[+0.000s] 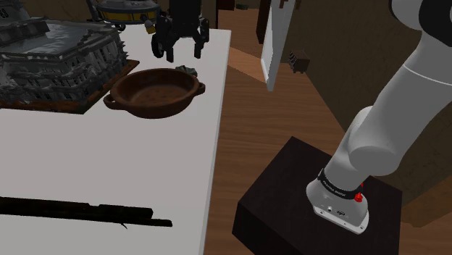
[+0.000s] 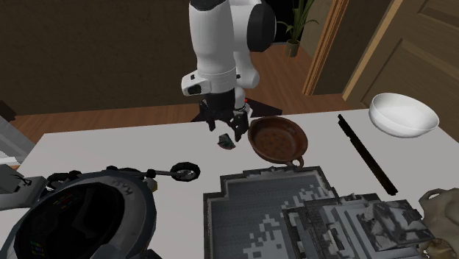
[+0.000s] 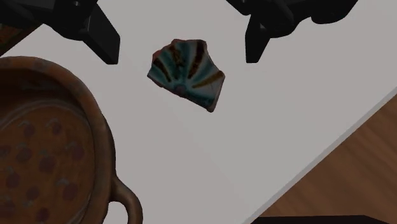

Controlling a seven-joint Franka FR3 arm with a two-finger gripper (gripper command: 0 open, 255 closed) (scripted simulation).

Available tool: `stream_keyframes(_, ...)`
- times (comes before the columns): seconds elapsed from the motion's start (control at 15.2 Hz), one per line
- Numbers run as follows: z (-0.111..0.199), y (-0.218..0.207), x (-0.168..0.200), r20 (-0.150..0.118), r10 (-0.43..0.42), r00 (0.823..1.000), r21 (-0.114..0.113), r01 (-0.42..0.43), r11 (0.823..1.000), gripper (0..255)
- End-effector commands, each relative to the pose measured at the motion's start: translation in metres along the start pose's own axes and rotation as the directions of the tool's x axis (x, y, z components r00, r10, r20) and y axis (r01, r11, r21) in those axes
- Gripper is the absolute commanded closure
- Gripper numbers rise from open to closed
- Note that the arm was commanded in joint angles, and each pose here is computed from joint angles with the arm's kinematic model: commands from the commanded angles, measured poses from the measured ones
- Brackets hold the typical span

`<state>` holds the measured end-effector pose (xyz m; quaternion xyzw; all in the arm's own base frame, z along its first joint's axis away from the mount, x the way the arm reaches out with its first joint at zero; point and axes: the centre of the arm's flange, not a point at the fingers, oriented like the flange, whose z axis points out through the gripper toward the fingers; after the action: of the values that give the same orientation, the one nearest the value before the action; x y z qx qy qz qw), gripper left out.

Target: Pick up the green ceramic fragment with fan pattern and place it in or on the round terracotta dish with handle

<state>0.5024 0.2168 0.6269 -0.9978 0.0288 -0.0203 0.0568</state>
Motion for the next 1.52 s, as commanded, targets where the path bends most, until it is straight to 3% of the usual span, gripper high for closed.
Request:
stream_keyframes(0.0,0.009,-0.003,0.003,0.000,0.002,1.000,0.002,-0.002,1.000,0)
stream_keyframes(0.33,0.033,-0.003,0.003,0.000,0.002,1.000,0.002,-0.002,1.000,0)
stream_keyframes(0.79,0.033,-0.003,0.003,0.000,0.002,1.000,0.002,-0.002,1.000,0)
stream_keyframes(0.86,0.033,-0.003,0.003,0.000,0.002,1.000,0.002,-0.002,1.000,255)
stream_keyframes(1.45,0.033,-0.003,0.003,0.000,0.002,1.000,0.002,-0.002,1.000,255)
